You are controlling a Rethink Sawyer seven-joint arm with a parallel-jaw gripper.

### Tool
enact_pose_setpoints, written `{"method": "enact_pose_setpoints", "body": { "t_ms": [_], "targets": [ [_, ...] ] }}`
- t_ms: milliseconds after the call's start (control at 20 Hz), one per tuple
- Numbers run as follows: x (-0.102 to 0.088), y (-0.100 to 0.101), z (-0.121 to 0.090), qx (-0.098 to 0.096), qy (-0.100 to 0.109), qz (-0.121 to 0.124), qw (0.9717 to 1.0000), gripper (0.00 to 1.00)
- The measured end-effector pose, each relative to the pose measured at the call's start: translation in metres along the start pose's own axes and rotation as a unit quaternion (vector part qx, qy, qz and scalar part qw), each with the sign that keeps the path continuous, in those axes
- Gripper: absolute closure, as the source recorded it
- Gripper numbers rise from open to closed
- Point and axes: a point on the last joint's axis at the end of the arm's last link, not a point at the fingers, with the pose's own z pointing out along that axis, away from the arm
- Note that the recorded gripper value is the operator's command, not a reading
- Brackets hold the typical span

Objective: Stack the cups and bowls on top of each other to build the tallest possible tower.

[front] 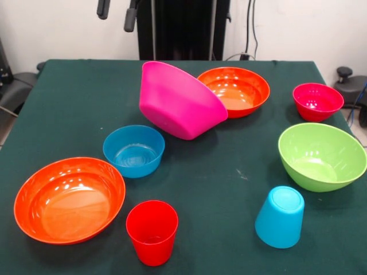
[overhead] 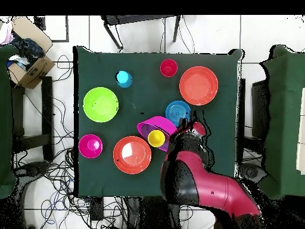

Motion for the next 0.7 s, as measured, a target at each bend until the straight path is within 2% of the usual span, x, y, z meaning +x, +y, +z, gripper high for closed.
{"method": "enact_pose_setpoints", "body": {
  "t_ms": [350, 700],
  "targets": [
    [0.015, 0.022, -0.002, 0.004, 0.008, 0.005, 0.9999, 0.00],
    [0.016, 0.052, -0.002, -0.009, 0.010, 0.001, 0.9999, 0.00]
  ]
}}
